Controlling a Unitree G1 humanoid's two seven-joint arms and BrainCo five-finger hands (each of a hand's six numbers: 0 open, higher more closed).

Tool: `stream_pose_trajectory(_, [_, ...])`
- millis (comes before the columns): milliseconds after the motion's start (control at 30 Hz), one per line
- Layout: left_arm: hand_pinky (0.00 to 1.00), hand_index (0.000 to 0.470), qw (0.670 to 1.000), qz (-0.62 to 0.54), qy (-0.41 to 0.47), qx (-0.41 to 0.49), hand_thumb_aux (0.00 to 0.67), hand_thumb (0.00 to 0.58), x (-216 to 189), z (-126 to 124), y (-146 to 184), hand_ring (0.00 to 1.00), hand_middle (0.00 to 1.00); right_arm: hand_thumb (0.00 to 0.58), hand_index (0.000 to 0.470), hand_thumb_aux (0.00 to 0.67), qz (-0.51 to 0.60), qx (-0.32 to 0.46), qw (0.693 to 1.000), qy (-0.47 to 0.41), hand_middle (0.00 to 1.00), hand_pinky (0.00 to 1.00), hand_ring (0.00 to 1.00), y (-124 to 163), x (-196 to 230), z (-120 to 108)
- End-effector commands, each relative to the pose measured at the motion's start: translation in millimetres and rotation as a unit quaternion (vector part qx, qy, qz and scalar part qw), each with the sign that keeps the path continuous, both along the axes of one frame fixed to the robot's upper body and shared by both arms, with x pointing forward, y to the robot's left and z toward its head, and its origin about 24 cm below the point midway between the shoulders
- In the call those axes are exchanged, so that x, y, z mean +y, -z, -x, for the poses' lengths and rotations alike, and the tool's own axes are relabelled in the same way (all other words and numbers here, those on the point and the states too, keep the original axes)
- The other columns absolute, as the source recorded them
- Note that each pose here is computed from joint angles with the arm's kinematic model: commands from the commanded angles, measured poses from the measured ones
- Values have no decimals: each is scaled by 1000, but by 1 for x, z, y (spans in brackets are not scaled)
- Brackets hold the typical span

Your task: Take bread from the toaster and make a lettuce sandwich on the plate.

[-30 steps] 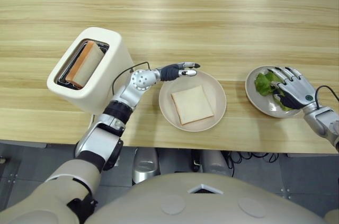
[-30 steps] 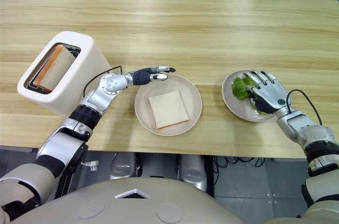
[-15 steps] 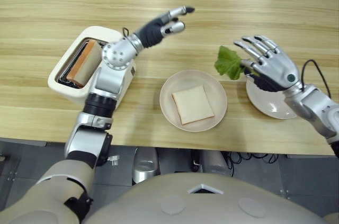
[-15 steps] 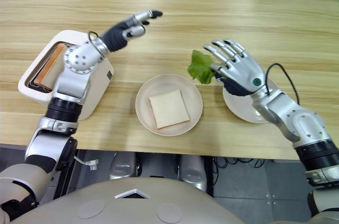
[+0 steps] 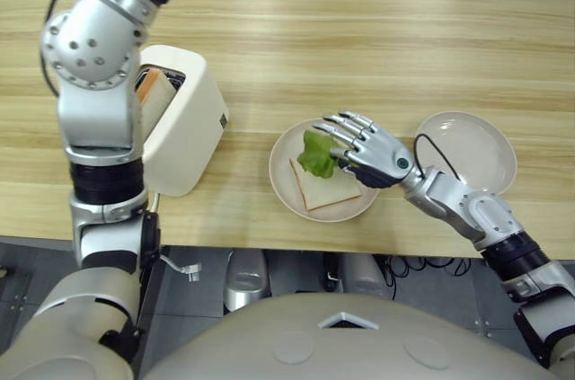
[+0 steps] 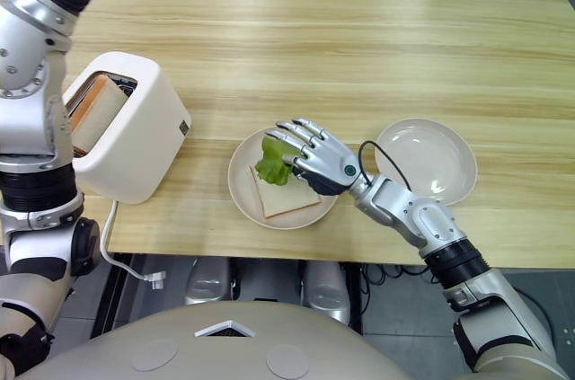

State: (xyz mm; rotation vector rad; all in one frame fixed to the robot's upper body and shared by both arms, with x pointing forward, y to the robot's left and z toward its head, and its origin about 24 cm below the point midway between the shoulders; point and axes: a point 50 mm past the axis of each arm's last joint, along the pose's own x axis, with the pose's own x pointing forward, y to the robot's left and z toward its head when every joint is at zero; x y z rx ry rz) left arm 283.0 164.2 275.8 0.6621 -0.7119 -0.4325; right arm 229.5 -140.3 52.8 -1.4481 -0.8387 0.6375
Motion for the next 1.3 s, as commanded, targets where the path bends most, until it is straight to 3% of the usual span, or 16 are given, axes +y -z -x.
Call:
stream_pose_trajectory(33, [0,0,999,-15,-15,-28,0,0,7,19,-13,0,0,580,460,670,15,31,999,-8,0,0,0,12,3,4])
stream_pose_trajectory(300, [0,0,999,-21,-20,-30,0,0,14,41,-26,0,0,580,460,670,32,74,997,-7,0,0,0,33,2,7])
stream_pose_trajectory(333, [0,0,999,-30,-26,-26,0,0,16,41,-24,0,0,579,442,644,33,76,997,-6,0,0,0,34,2,7])
stream_pose_trajectory(367, [0,0,999,-37,-32,-20,0,0,18,41,-23,0,0,563,381,554,34,77,996,-5,0,0,0,35,2,7])
stream_pose_trajectory(433, [0,0,994,-81,-66,-15,0,0,25,40,-19,0,0,462,253,368,35,77,996,-4,0,0,0,35,1,7])
stream_pose_trajectory(467, [0,0,988,-120,-90,-22,0,0,28,39,-17,0,0,212,94,137,36,77,996,-4,0,0,0,35,1,7])
stream_pose_trajectory(500, [0,0,980,-165,-112,-29,0,0,31,39,-13,0,0,0,0,0,36,77,996,-3,0,0,0,34,1,7])
stream_pose_trajectory(600, [0,0,926,-329,-181,-36,0,0,43,36,8,0,0,0,0,0,40,73,997,2,0,0,0,32,-1,5])
stream_pose_trajectory(700, [0,0,891,-404,-208,-8,0,0,59,31,25,0,0,0,0,0,42,66,997,8,0,0,0,27,-4,2])
stream_pose_trajectory(1067, [0,0,780,-542,-300,92,0,0,115,30,55,0,0,0,0,0,36,14,998,42,0,0,0,-6,-22,-1])
stream_pose_trajectory(1300, [0,0,737,-580,-300,175,0,0,133,31,87,0,0,0,0,0,15,-22,998,65,0,0,0,-30,-29,-8])
